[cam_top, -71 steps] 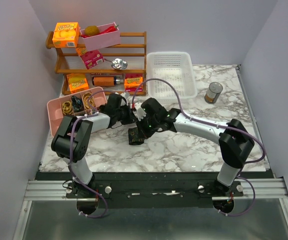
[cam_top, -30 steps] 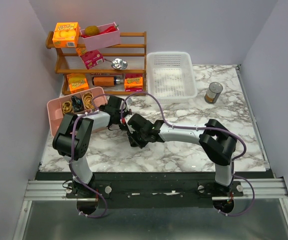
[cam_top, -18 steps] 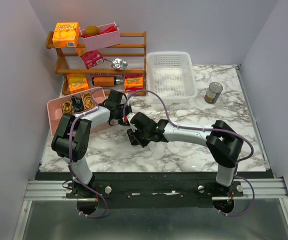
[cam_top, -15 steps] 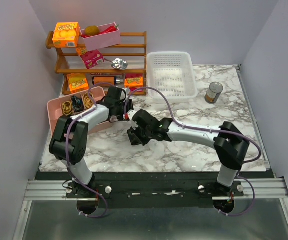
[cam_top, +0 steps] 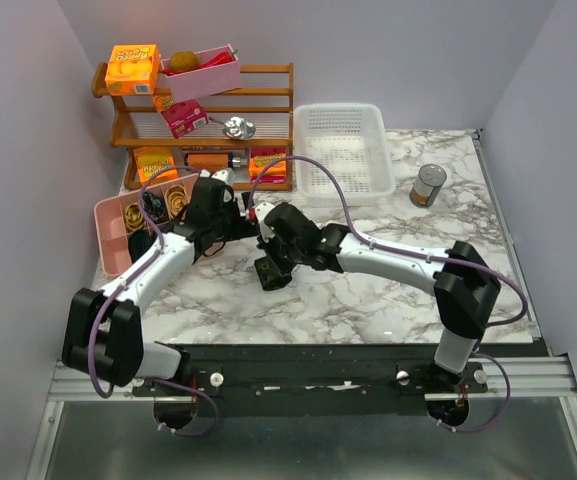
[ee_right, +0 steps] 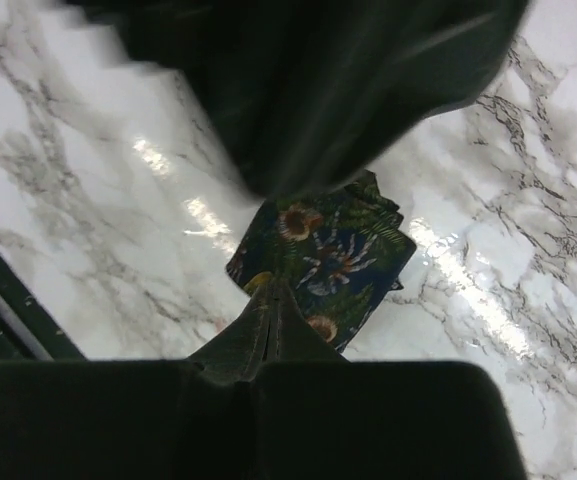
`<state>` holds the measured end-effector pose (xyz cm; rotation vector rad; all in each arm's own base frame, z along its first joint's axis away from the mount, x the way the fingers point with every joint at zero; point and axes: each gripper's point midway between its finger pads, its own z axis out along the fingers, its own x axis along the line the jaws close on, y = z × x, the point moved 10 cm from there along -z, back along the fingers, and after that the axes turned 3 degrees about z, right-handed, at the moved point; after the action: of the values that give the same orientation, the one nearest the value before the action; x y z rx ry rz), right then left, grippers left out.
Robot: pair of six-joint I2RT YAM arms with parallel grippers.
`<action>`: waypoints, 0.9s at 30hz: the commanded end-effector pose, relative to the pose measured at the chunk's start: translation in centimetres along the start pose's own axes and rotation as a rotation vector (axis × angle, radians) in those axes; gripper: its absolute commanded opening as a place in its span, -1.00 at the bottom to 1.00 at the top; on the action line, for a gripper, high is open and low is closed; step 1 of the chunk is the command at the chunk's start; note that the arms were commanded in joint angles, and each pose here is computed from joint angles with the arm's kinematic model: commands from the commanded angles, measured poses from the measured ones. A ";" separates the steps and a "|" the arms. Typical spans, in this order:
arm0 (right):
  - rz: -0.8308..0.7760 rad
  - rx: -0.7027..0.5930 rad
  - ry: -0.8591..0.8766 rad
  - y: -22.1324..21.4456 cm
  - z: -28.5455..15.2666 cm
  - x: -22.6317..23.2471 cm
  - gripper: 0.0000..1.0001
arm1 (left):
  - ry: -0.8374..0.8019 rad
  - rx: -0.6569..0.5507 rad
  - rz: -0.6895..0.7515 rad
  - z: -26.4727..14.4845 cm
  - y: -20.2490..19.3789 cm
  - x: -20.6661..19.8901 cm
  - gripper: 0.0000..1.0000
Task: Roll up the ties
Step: Roll the tie at the center of the board.
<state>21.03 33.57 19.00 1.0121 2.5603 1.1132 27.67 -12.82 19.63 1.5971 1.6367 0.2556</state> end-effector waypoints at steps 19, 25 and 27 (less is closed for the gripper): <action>0.102 0.135 -0.101 -2.2 5.0 -4.0 -0.99 | -0.225 0.030 -0.293 0.0 -9.6 1.8 0.72; 0.110 0.157 -0.106 -3.0 5.4 -4.0 -0.99 | -0.242 0.060 -0.327 1.2 -11.2 2.3 0.70; 0.113 0.160 -0.115 -3.1 5.4 -4.1 -0.99 | -0.236 0.070 -0.341 1.4 -11.7 2.5 0.69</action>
<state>24.79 32.54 13.04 1.2092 2.5537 0.8761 20.23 -12.77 10.58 1.3480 1.7382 -0.1234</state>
